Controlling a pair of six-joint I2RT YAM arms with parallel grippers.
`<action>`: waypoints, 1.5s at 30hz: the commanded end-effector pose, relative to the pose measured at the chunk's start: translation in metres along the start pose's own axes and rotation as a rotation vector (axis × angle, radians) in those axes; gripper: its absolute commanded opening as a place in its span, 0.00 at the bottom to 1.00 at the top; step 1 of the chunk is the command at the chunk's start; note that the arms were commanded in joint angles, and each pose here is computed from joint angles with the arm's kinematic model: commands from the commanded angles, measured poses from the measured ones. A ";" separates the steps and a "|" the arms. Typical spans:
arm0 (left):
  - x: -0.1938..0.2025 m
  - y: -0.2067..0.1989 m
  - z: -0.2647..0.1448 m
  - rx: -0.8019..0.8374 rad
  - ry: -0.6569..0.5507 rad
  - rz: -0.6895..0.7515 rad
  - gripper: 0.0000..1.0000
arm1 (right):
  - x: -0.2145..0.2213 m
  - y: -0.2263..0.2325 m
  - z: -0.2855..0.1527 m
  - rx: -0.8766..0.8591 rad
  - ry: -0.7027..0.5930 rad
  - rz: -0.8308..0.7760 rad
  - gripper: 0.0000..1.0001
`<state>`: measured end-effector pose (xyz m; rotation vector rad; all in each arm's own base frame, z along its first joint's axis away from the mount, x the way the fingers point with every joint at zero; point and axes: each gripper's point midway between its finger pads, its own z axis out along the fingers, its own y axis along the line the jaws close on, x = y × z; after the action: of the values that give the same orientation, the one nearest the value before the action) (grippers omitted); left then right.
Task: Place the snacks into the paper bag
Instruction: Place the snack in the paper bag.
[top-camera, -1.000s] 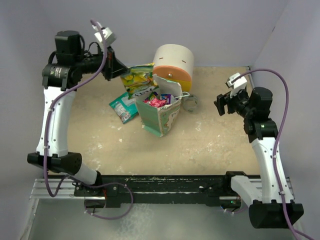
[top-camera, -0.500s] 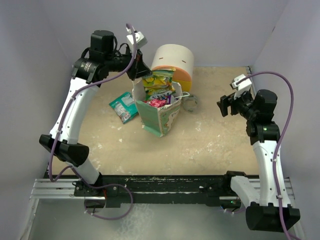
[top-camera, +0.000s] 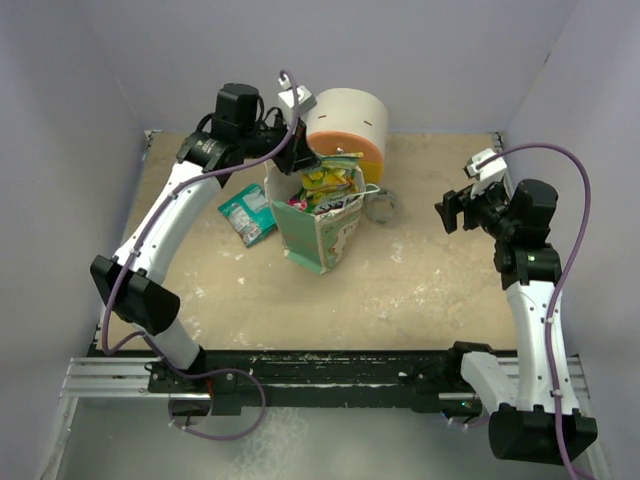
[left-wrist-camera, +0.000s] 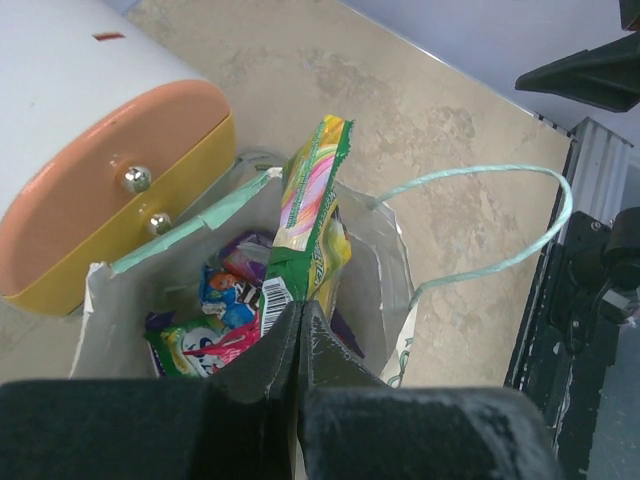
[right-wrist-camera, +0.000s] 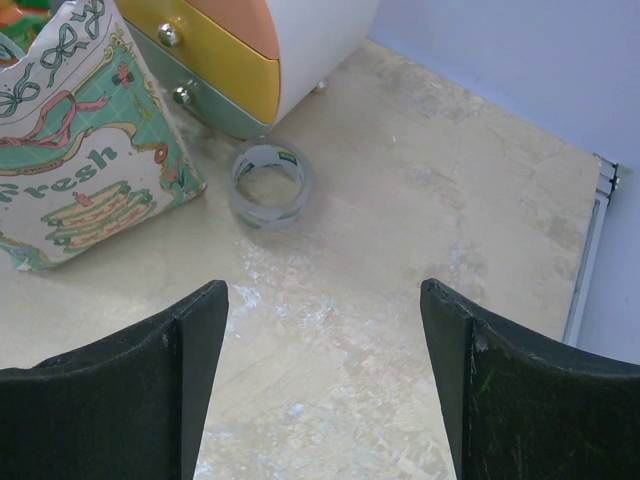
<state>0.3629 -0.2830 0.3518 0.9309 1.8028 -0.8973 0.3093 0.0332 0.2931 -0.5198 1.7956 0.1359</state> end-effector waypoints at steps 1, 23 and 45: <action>-0.021 -0.010 -0.005 -0.020 -0.091 -0.001 0.00 | -0.015 0.000 -0.003 -0.006 -0.062 -0.011 0.80; 0.034 -0.003 0.006 -0.101 -0.060 -0.218 0.00 | 0.000 0.002 0.002 -0.019 -0.042 0.019 0.81; 0.092 0.026 0.035 -0.135 0.112 -0.189 0.18 | 0.002 0.003 0.003 -0.030 -0.052 0.026 0.82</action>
<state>0.3672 -0.2819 0.2451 0.7093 2.0767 -0.8843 0.3094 0.0347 0.2757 -0.5059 1.8122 0.1917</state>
